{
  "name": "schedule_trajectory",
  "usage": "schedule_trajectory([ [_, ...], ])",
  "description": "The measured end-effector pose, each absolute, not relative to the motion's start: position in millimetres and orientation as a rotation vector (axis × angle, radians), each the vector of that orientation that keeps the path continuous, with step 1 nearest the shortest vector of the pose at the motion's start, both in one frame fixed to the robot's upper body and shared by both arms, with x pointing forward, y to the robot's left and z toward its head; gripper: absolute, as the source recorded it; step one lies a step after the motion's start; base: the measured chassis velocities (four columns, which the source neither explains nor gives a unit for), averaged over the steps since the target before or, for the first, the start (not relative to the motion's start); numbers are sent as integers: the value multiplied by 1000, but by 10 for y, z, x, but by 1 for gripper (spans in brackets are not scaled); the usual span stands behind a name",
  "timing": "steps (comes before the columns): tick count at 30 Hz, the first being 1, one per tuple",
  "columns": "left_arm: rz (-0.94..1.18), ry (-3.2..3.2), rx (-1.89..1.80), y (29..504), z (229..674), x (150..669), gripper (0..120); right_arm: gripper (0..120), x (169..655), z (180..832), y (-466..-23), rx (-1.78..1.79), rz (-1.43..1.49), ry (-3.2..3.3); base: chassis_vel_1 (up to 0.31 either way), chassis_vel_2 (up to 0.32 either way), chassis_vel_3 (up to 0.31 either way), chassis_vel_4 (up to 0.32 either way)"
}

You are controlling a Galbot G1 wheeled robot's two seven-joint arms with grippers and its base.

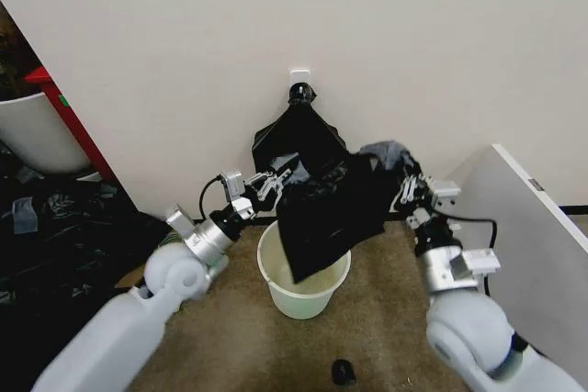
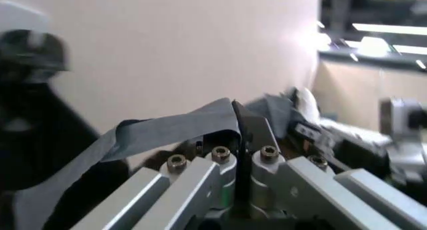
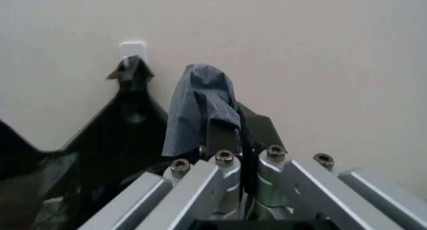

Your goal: Place the garbage bag over the trash bin.

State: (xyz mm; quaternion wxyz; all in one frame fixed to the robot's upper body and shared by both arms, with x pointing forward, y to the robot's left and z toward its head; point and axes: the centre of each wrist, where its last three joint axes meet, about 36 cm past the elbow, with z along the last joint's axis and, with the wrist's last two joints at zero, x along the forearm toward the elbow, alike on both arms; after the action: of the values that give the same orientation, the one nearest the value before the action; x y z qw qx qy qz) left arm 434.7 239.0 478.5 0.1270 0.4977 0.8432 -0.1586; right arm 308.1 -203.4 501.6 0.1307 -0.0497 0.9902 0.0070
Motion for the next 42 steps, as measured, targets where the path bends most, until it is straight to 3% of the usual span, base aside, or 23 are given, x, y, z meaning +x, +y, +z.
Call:
schedule_trajectory([
  [8,-374,2445,1478,2392,4697,4253,0,0,2872,4942,-1953,-194,57,2900,0,0,0,0],
  [19,28,2503,1317,2576,4475,4377,0,0,2698,4859,-1836,-282,263,2963,0,0,0,0],
  [28,160,2548,1175,2681,4301,4543,0,0,2725,4683,-1745,-360,353,2997,0,0,0,0],
  [42,175,2449,1212,2886,4851,4836,0,0,2923,4788,-1759,-564,459,2896,0,0,0,0],
])
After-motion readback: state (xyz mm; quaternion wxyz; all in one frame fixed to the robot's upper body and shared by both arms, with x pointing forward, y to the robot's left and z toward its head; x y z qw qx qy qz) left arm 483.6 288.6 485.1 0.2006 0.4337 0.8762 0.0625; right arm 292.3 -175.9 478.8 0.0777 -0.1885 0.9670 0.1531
